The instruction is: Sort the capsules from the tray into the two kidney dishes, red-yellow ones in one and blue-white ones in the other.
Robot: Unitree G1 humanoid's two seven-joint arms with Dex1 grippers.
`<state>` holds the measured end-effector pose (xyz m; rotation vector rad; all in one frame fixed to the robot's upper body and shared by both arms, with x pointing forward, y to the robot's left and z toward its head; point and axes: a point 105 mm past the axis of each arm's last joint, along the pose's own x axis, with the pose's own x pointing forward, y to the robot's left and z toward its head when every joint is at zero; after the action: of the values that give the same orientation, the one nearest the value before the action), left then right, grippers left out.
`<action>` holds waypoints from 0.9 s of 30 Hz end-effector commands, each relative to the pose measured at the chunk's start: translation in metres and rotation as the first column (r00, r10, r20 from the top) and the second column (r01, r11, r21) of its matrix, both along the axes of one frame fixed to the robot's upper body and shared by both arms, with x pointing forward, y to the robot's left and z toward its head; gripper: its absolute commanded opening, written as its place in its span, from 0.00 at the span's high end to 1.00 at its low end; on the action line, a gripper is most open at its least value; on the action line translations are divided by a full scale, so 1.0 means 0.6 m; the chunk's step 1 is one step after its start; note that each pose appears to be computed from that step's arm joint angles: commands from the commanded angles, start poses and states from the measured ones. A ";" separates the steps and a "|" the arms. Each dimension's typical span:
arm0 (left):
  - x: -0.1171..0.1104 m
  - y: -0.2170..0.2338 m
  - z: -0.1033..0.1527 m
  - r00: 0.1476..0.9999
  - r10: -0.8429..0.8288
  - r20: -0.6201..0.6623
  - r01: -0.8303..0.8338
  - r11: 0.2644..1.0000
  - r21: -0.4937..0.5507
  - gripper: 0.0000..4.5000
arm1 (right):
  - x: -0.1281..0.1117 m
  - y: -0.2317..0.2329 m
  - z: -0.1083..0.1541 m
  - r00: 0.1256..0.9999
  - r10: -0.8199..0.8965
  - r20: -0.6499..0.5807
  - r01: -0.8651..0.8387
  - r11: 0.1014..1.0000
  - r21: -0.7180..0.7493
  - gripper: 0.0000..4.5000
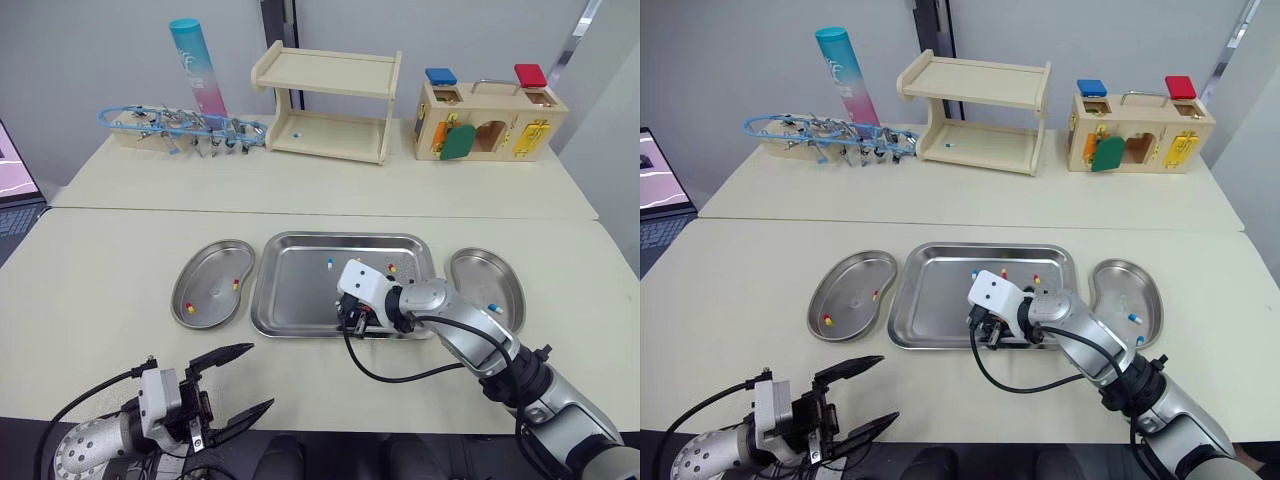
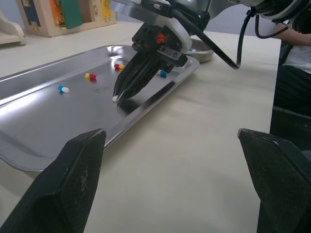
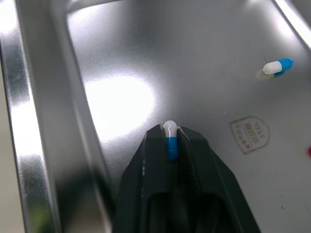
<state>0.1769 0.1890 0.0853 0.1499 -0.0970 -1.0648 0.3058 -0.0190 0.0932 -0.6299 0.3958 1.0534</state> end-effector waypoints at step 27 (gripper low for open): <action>0.022 -0.133 0.118 0.960 -0.271 0.065 0.274 0.960 -0.053 0.00 | -0.031 -0.321 0.100 0.958 -0.261 0.122 0.270 0.961 -0.066 0.99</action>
<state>0.1941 0.1153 0.1467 0.1104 -0.1771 -1.3052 0.2841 -0.2056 0.1441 -0.6475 0.4516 0.7783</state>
